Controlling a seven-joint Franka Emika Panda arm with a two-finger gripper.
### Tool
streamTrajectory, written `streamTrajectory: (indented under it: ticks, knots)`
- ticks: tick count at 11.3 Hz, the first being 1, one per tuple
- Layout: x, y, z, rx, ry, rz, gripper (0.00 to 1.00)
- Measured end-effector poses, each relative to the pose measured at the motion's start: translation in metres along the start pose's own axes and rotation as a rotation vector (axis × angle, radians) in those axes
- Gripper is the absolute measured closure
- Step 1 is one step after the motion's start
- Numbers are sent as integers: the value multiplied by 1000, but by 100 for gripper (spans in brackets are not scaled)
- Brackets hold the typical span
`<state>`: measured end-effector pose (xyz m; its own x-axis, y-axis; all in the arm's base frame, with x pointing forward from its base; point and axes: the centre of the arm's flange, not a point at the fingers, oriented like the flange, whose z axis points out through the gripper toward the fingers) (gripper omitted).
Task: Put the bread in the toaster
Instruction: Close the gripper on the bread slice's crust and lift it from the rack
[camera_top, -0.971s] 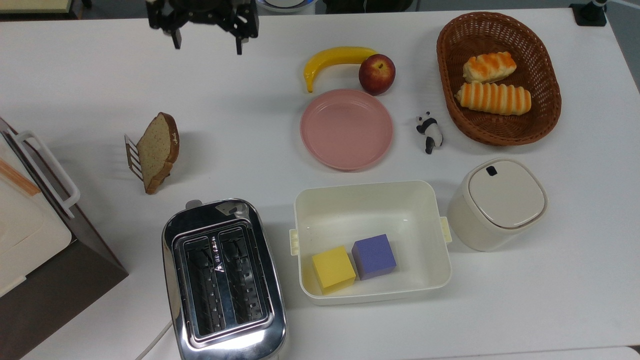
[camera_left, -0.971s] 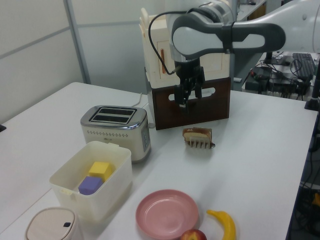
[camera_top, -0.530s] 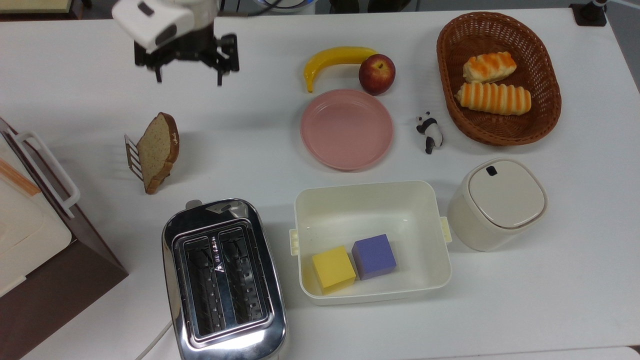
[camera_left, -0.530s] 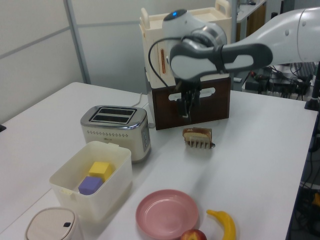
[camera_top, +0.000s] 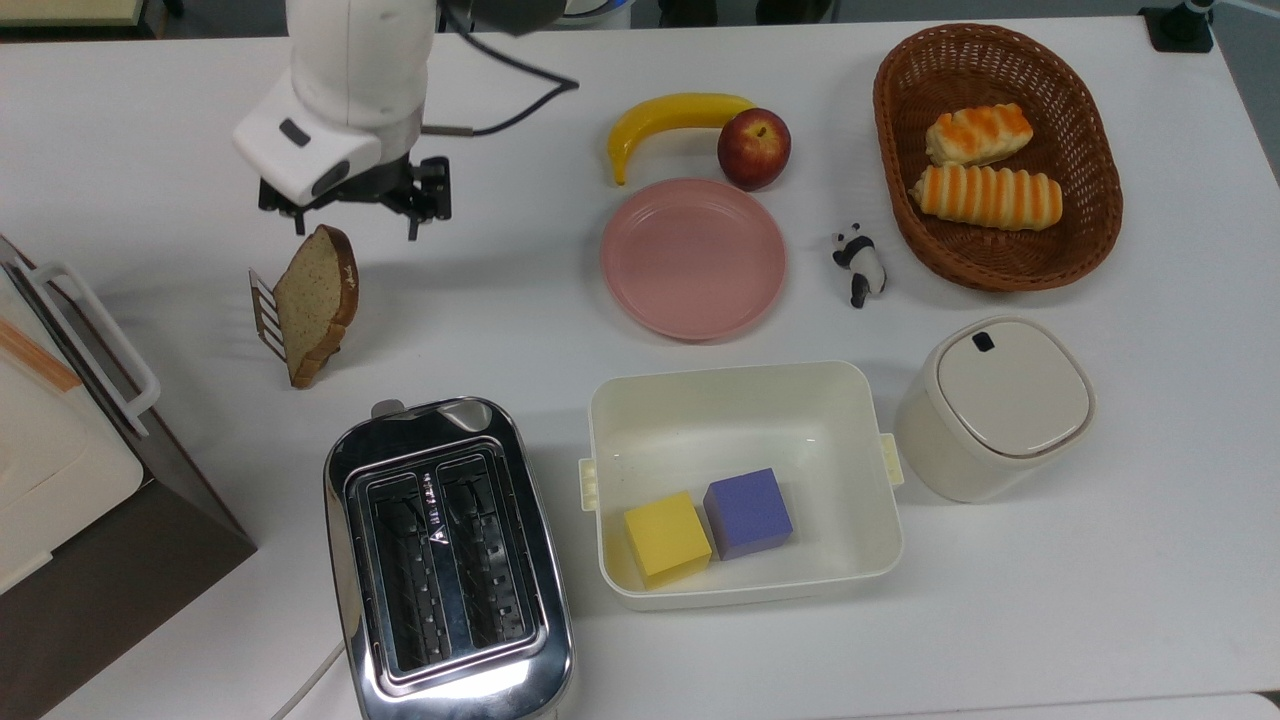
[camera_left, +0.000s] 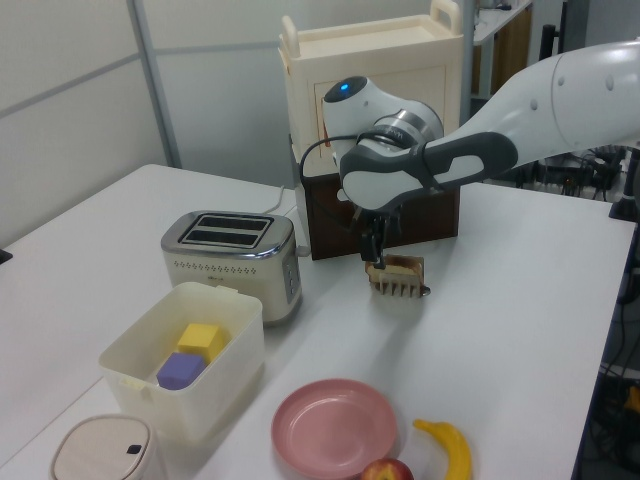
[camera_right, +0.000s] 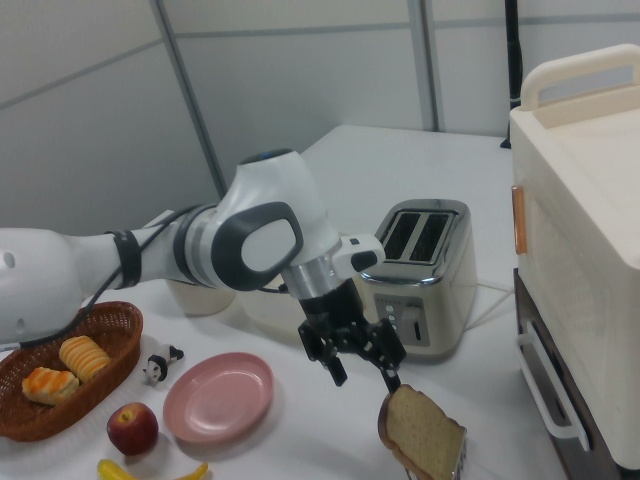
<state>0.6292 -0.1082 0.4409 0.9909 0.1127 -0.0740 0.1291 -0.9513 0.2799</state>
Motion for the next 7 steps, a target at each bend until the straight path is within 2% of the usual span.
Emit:
streamTrajectory:
  ticks: [5, 7]
  knots:
    - [8, 13, 36, -54, -15, -9, 0]
    - [9, 17, 47, -72, -28, -17, 12]
